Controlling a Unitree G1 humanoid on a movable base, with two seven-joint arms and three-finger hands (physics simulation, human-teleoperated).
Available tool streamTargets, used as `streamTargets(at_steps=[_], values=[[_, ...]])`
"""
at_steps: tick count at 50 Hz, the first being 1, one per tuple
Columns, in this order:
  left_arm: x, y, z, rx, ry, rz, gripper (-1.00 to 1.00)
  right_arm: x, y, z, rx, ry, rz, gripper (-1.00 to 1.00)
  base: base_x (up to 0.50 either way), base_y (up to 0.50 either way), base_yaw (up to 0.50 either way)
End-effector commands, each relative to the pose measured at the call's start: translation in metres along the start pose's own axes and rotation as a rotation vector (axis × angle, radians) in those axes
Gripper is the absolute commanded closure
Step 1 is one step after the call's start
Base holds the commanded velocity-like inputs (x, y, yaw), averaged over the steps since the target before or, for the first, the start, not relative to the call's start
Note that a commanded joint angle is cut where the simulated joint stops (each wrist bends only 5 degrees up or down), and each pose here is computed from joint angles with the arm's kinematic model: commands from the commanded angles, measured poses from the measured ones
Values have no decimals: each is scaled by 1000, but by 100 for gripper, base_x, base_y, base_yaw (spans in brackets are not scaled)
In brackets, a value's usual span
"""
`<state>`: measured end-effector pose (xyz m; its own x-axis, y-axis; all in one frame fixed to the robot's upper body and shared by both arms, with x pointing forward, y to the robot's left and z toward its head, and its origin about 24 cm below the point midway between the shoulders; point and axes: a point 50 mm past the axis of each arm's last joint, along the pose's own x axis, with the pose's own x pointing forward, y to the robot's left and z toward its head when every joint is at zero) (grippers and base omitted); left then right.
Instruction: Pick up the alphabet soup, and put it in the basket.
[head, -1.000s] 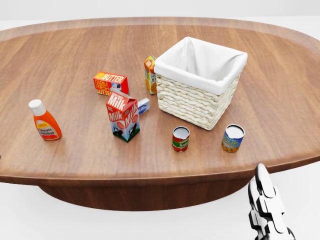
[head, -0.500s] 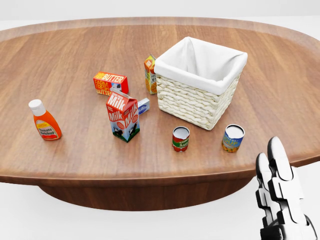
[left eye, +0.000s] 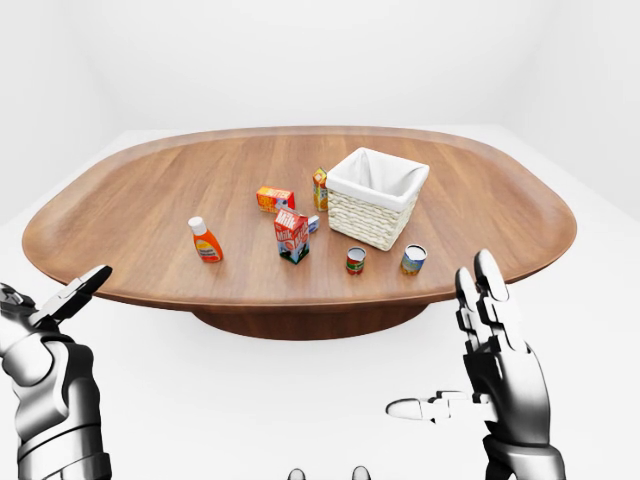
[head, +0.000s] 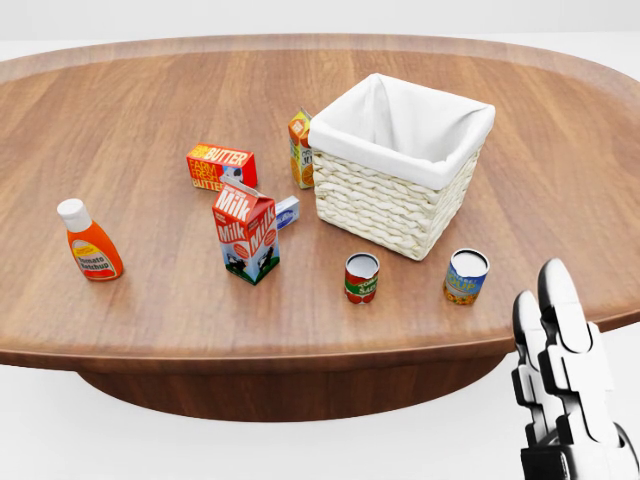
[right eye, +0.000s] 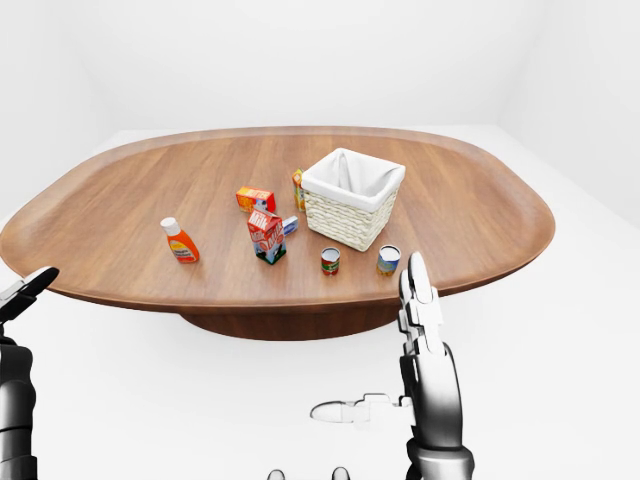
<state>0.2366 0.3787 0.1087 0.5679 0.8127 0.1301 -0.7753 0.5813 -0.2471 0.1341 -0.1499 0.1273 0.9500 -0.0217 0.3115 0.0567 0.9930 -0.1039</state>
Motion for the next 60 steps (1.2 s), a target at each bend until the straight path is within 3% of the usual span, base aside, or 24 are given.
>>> streamTargets(at_steps=[1, 27, 40, 60], values=[[0, 0, 1, 1, -2, 0, -100, 0, 0, 1, 0, -5, 0, -100, 0, -46, 0], [0, 1, 0, 0, -3, -3, -100, 1, 1, -4, 3, 13, 11, -100, 0, -42, 0], [0, 1, 0, 3, -2, -3, -100, -1, 2, -3, -9, 15, 25, -100, 0, -3, 0], [0, 1, 0, -1, 2, 3, -100, -2, 3, -2, -6, 13, 31, -100, 25, 0, 0]])
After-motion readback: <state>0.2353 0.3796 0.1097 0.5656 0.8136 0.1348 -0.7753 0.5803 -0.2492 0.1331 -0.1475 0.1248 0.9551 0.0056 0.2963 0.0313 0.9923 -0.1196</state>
